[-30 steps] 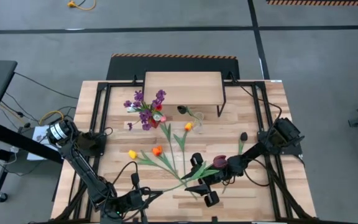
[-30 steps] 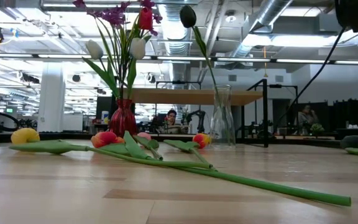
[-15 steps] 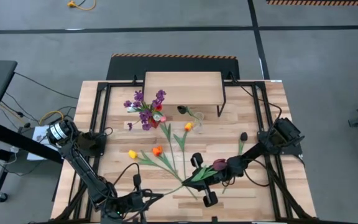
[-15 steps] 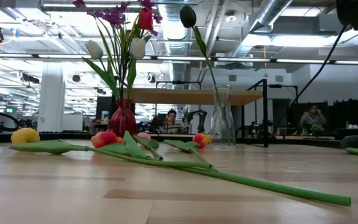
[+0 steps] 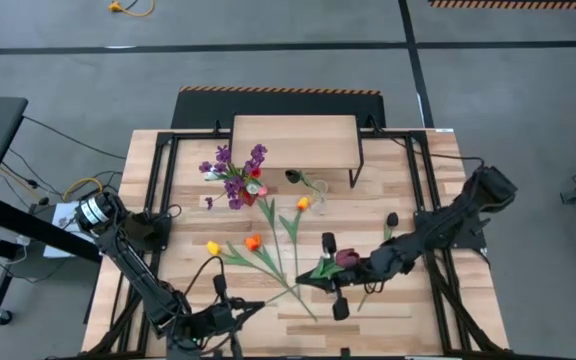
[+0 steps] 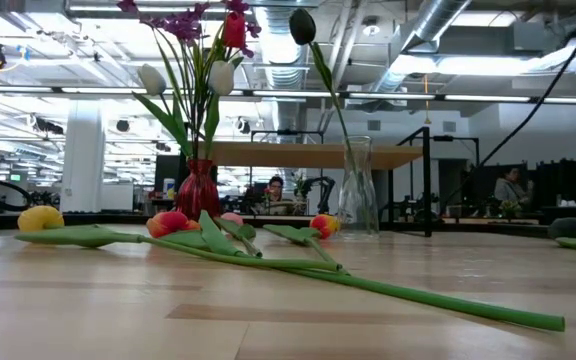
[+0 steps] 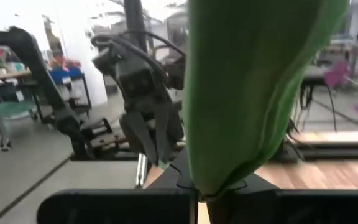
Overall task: Pick and place flowers into a vace then onto a shelf
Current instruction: Put the dark red flower into the transparent flower vase
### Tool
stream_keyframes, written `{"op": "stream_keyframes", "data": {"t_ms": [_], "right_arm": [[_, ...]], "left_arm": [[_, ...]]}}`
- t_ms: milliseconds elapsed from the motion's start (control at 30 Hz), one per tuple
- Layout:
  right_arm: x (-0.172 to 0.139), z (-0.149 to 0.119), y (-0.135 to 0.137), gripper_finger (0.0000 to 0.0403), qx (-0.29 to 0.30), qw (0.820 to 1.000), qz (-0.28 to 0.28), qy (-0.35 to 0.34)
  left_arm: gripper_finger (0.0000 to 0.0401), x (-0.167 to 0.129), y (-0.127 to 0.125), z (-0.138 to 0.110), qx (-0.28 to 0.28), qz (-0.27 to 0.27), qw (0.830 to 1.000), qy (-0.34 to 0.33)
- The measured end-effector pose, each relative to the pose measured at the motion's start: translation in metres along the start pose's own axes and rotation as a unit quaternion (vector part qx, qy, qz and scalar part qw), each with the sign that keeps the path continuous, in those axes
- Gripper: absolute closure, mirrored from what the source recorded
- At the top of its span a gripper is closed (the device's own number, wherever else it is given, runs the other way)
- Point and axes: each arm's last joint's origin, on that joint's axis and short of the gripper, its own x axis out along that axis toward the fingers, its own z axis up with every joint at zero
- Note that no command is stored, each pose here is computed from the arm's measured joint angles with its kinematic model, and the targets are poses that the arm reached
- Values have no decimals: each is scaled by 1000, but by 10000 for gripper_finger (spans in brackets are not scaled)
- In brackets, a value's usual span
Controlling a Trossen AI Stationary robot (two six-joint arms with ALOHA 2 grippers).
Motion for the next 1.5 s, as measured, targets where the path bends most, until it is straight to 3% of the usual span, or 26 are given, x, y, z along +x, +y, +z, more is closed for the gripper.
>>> {"op": "stream_keyframes", "data": {"t_ms": [167, 333, 533, 867, 1133, 1500], "right_arm": [[-13, 14, -5, 402, 16, 999, -35, 25], [-23, 12, -2, 403, -2, 996, -66, 66], [-36, 24, -14, 403, -23, 986, -148, 74], [-66, 65, -61, 403, 4, 974, -217, 63], [-92, 78, -101, 403, 28, 953, -291, 84], [-88, 72, -134, 403, 12, 935, -336, 117]], "left_arm": [[401, -7, -2, -4, 20, 15, 1000, -4], [401, -8, 1, -2, 18, 54, 998, -18], [401, -14, -1, 0, 17, 49, 998, -22], [401, -18, -8, -2, 32, -52, 998, 3], [401, -18, -9, -2, 31, -64, 997, 6], [401, -18, -8, -2, 31, -63, 998, 6]]}}
